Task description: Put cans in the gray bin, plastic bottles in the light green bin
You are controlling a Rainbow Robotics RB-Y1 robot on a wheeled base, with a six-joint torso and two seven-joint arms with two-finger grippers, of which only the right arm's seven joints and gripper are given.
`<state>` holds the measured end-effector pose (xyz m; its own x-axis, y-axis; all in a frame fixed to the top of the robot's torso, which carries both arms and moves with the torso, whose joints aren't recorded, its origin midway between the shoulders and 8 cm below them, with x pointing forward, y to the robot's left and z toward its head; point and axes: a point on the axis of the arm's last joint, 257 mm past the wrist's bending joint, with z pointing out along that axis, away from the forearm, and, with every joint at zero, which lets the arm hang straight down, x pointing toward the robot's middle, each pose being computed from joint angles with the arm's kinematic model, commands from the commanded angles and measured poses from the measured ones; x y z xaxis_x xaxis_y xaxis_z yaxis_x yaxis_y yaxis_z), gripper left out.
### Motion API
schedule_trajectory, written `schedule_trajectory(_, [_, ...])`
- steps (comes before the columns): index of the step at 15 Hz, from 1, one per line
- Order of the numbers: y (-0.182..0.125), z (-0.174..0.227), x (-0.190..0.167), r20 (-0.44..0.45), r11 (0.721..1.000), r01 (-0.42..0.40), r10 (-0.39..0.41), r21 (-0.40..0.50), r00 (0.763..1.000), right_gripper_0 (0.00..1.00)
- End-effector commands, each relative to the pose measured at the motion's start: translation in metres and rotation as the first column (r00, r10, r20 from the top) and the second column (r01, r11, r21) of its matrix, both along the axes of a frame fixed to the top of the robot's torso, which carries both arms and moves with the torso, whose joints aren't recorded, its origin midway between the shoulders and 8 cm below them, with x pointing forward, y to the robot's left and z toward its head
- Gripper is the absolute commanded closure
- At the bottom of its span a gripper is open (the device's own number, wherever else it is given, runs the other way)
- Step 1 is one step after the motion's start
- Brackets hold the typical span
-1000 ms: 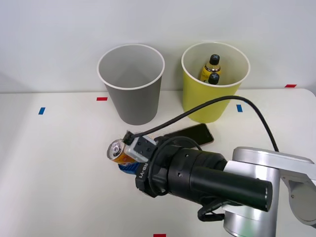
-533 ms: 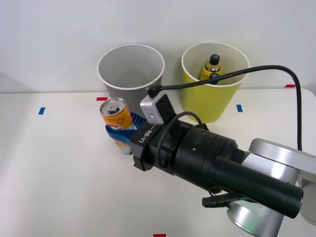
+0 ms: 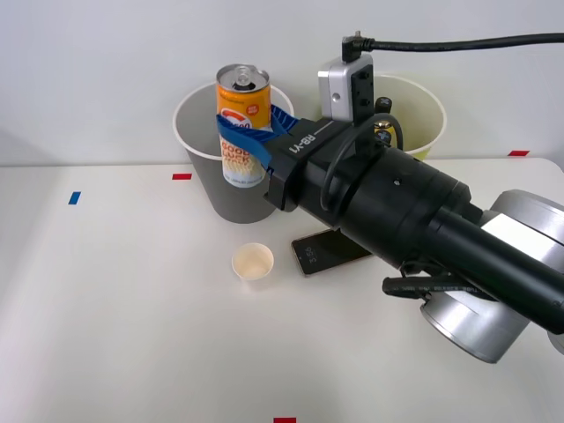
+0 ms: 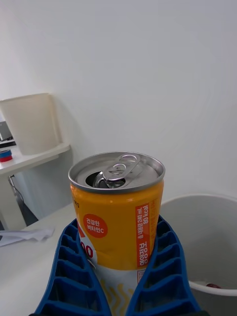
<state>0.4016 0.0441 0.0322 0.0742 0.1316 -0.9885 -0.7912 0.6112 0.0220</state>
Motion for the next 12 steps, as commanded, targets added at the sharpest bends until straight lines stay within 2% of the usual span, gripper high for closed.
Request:
schedule_trajectory(1, [-0.004,0.019,0.036,0.04,0.997,0.068,-0.069,0.029,0.997,1.0])
schedule_trajectory(7, [0.008,0.031,0.117,0.082,0.981,0.194,-0.195,0.015,0.977,1.0])
schedule_trajectory(12, [0.029,0.021,0.16,0.062,0.97,0.244,-0.242,-0.025,0.968,1.0])
